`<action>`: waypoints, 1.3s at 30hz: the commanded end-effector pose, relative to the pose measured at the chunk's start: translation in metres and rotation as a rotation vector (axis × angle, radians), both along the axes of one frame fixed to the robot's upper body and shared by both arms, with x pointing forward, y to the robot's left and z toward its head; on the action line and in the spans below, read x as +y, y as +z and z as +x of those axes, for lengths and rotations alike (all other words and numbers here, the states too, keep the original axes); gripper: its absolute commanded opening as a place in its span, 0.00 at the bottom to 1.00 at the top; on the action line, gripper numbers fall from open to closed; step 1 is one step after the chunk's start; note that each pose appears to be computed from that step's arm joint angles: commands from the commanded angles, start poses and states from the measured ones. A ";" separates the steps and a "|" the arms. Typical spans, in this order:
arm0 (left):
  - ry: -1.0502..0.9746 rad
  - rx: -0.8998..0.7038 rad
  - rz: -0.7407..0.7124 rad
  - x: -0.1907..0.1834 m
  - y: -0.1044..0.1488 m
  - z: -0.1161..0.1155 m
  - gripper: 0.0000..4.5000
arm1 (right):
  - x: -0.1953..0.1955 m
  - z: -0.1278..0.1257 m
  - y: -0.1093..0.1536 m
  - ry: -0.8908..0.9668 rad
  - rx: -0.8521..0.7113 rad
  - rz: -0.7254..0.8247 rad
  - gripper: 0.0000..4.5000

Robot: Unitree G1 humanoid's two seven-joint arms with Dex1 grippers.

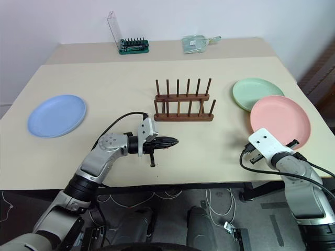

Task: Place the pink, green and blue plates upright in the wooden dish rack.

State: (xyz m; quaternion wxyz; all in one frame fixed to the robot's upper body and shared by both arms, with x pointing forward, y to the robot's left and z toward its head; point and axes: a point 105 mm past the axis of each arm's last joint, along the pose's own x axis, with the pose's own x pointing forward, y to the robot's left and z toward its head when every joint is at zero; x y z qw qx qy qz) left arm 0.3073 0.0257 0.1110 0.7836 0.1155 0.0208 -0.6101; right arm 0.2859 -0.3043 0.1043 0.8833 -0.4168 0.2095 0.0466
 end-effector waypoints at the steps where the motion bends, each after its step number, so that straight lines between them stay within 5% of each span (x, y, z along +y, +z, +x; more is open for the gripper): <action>1: -0.013 -0.039 -0.022 -0.002 0.010 -0.001 0.00 | 0.005 0.002 0.031 0.050 -0.077 -0.055 0.01; 4: -0.009 -0.041 -0.019 -0.001 0.009 0.000 0.00 | 0.017 0.000 0.059 0.159 -0.125 -0.089 0.01; 8: -0.003 -0.047 -0.017 0.000 0.009 0.002 0.00 | 0.054 0.004 0.118 0.358 -0.285 0.051 0.01; 13: 0.041 -0.054 -0.079 0.003 0.019 0.012 0.00 | 0.103 0.006 0.177 0.566 -0.436 0.506 0.01; 17: 0.106 -0.053 -0.131 0.014 0.029 0.023 0.00 | 0.154 -0.004 0.205 0.862 -0.373 0.850 0.01; 26: 0.166 -0.050 -0.124 0.033 0.025 0.022 0.00 | 0.151 0.031 0.214 0.840 -0.288 1.229 0.01; 39: 0.176 -0.033 -0.113 0.036 0.020 0.015 0.00 | 0.146 0.045 0.205 0.815 -0.182 1.370 0.01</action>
